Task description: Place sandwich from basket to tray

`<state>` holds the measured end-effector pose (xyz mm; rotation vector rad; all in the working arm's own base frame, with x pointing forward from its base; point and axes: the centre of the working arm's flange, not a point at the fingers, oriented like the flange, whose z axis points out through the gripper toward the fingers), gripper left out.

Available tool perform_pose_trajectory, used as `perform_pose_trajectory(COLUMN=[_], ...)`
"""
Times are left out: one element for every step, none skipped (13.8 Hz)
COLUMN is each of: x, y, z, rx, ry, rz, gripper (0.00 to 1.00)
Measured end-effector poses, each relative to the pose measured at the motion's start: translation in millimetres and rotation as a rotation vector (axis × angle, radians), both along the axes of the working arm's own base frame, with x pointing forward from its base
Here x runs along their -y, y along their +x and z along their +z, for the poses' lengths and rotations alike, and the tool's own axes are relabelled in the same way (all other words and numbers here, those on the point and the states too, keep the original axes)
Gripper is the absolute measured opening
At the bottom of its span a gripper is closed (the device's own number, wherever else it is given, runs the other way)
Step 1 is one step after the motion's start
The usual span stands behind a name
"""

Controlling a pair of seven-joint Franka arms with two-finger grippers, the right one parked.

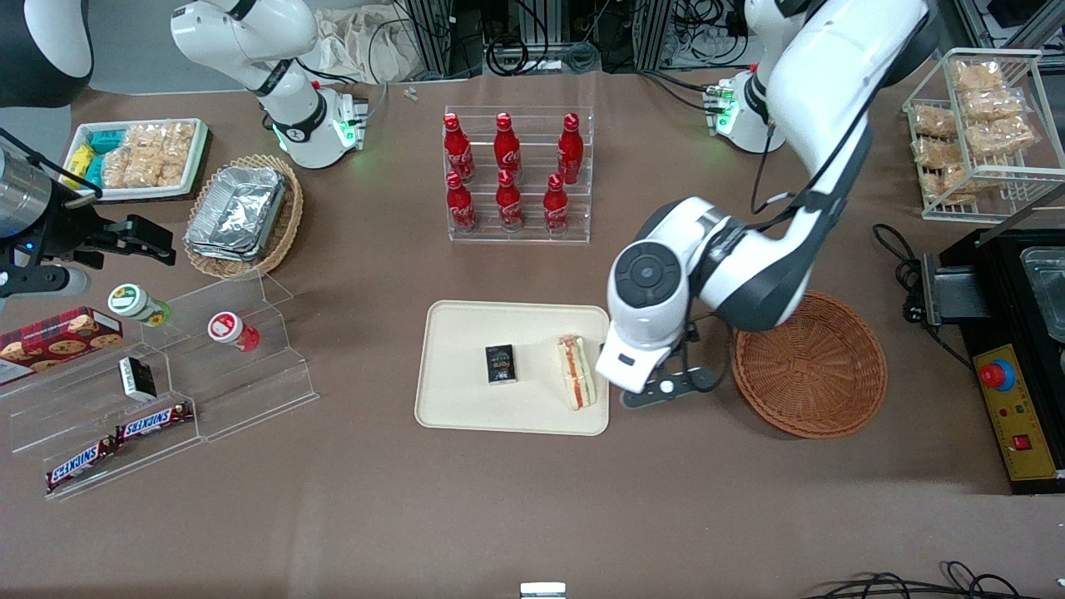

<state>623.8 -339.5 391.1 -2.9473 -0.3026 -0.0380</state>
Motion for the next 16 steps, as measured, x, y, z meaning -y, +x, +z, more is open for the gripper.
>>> perform_pose_trajectory(x=[-21,-43,-62,-78,-91,-100,-108,-112,-116,-123,-137,-155,-170,-181,-189,-196], y=[3,6,7,7,7,7,6,6,6,8,11,14,15,12,7,0], z=[7,14,22,34,46,56,63,67,69,71,75,83,92,100,105,108], rx=[-0.009,-0.021,-0.032,-0.036,-0.031,-0.021,-0.014,-0.012,-0.015,-0.021,-0.023,-0.023,-0.022,-0.019,-0.017,-0.018], ry=[0.001,-0.006,-0.021,-0.041,-0.054,-0.058,-0.061,-0.068,-0.077,-0.095,-0.118,-0.141,-0.164,-0.174,-0.171,-0.167], rz=[-0.01,-0.011,-0.006,0.005,0.019,0.032,0.045,0.055,0.065,0.086,0.116,0.134,0.138,0.142,0.145,0.138], gripper=[1.0,1.0,1.0,1.0,1.0,1.0,1.0,1.0,1.0,1.0,1.0,1.0,1.0,1.0,1.0,1.0])
